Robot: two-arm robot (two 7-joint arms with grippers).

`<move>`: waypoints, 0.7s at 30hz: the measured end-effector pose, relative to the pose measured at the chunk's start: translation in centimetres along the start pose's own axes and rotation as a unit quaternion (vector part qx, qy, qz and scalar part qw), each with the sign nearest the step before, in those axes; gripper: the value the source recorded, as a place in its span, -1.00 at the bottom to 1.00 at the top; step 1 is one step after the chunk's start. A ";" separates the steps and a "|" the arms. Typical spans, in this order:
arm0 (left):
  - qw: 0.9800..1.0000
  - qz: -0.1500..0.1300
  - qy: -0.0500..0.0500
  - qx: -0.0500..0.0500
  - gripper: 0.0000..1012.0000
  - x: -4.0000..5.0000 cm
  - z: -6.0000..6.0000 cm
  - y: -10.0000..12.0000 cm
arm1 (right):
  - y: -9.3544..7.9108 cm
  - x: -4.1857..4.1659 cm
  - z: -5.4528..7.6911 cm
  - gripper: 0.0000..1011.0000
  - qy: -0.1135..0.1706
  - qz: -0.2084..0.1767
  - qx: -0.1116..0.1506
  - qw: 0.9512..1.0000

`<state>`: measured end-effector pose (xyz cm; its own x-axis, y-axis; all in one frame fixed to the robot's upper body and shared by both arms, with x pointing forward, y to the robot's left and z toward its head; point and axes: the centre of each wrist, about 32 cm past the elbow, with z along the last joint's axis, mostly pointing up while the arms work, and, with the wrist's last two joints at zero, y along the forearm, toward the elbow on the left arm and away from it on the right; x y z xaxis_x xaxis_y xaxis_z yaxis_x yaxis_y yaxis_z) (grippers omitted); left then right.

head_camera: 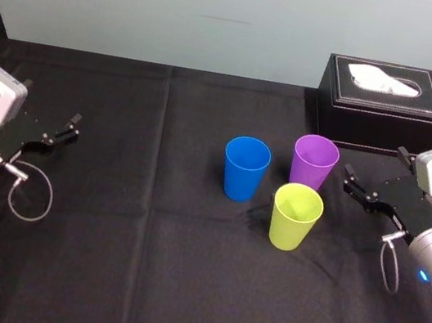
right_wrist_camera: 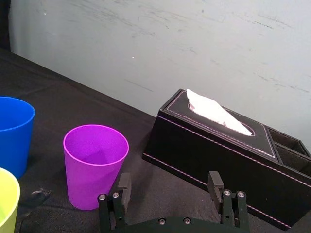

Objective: Stack the three plastic cups sequentially using one hand.

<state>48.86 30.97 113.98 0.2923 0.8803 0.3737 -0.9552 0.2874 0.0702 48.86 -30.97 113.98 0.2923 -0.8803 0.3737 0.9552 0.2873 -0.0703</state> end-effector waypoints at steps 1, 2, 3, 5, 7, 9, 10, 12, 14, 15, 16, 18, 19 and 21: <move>1.000 0.000 0.000 0.000 1.00 0.00 0.0 0.0 | 0.0 0.00 0.0 0.98 0.000 0.000 0.000 1.000; 1.000 0.000 0.000 0.000 1.00 0.00 0.0 0.0 | 0.0 0.00 0.0 0.98 0.000 0.000 0.000 1.000; 1.000 0.000 0.000 0.000 1.00 0.00 0.0 0.0 | 0.0 0.00 0.0 0.98 0.000 0.000 0.000 1.000; 1.000 0.000 0.000 0.000 1.00 0.00 0.0 0.0 | 0.0 0.00 0.0 0.98 0.000 0.000 0.000 1.000; 1.000 0.000 0.000 0.000 1.00 0.00 0.0 0.0 | 0.0 0.00 0.0 0.98 0.000 0.000 0.000 1.000; 1.000 0.000 0.000 0.000 1.00 0.00 0.0 0.0 | 0.0 0.00 0.0 0.98 0.000 0.000 0.000 1.000; 1.000 0.000 0.000 0.000 1.00 0.00 0.0 0.0 | 0.0 0.00 0.0 0.98 0.000 0.000 0.000 1.000; 1.000 0.000 0.000 0.000 1.00 0.00 0.0 0.0 | 0.0 0.00 0.0 0.98 0.000 0.000 0.000 1.000; 1.000 0.000 0.000 0.000 1.00 0.00 0.0 0.0 | 0.0 0.00 0.0 0.98 0.000 0.000 0.000 1.000; 1.000 0.000 0.000 0.000 1.00 0.00 0.0 0.0 | 0.0 0.00 0.0 0.98 0.000 0.000 0.000 1.000; 1.000 0.000 0.000 0.000 1.00 0.00 0.0 0.0 | 0.0 0.00 0.0 0.98 0.000 0.000 0.000 1.000; 1.000 0.000 0.000 0.000 1.00 0.00 0.0 0.0 | 0.0 0.00 0.0 0.98 0.000 0.000 0.000 1.000; 1.000 0.000 0.000 0.000 1.00 0.00 0.0 0.0 | 0.0 0.00 0.0 0.98 0.000 0.000 0.000 1.000; 1.000 0.000 0.000 0.000 1.00 0.00 0.0 0.0 | 0.0 0.00 0.0 0.98 0.000 0.000 0.000 1.000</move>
<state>48.86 30.96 113.97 0.2923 0.8803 0.3737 -0.9552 0.2873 0.0704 48.86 -30.97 113.98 0.2923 -0.8803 0.3737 0.9553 0.2873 -0.0703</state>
